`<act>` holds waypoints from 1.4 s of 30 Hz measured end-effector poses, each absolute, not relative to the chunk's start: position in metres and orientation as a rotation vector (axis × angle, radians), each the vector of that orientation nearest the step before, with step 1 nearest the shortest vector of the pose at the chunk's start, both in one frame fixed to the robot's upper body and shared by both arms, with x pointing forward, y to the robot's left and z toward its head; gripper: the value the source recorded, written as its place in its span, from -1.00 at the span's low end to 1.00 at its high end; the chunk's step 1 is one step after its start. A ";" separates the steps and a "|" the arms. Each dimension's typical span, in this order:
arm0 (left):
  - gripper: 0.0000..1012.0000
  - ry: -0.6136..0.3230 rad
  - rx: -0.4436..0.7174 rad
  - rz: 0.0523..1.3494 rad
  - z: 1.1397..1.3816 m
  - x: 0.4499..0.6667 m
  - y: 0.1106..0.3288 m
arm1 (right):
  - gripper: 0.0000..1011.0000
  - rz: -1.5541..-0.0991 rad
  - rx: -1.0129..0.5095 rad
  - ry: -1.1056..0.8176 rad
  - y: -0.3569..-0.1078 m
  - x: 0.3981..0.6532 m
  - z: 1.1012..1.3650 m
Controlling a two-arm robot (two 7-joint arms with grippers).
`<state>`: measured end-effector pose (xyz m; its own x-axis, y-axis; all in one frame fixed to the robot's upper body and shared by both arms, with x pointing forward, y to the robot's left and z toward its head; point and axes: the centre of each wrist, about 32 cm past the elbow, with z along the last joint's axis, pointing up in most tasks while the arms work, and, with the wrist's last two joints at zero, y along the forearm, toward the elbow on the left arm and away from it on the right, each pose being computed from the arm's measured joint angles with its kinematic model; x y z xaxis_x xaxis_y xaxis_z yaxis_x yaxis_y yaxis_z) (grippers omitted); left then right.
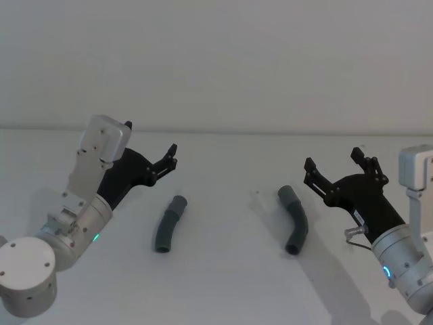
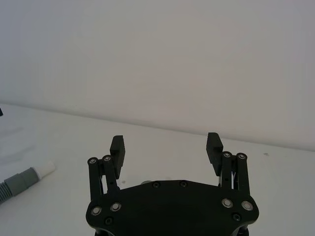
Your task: Use both hands to pick up one end of the pipe from the table, align the ends, and insert them.
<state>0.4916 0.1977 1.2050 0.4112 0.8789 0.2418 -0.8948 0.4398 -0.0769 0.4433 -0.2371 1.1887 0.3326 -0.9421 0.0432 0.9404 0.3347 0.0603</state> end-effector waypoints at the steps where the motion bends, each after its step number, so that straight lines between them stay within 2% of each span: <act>1: 0.98 -0.256 0.072 1.112 1.205 0.491 0.197 | 0.98 -1.229 0.026 -0.075 -0.237 0.443 1.189; 8: 0.98 -0.207 0.093 1.084 1.207 0.487 0.193 | 0.98 -1.229 0.026 -0.075 -0.237 0.443 1.189; 20: 0.98 -0.062 0.177 1.034 1.214 0.472 0.180 | 0.98 -1.229 0.026 -0.075 -0.237 0.443 1.189; 32: 0.98 0.050 0.280 1.059 1.220 0.458 0.174 | 0.98 -1.229 0.026 -0.075 -0.237 0.443 1.189; 42: 0.98 0.106 0.308 1.077 1.222 0.455 0.172 | 0.98 -1.229 0.026 -0.075 -0.237 0.443 1.189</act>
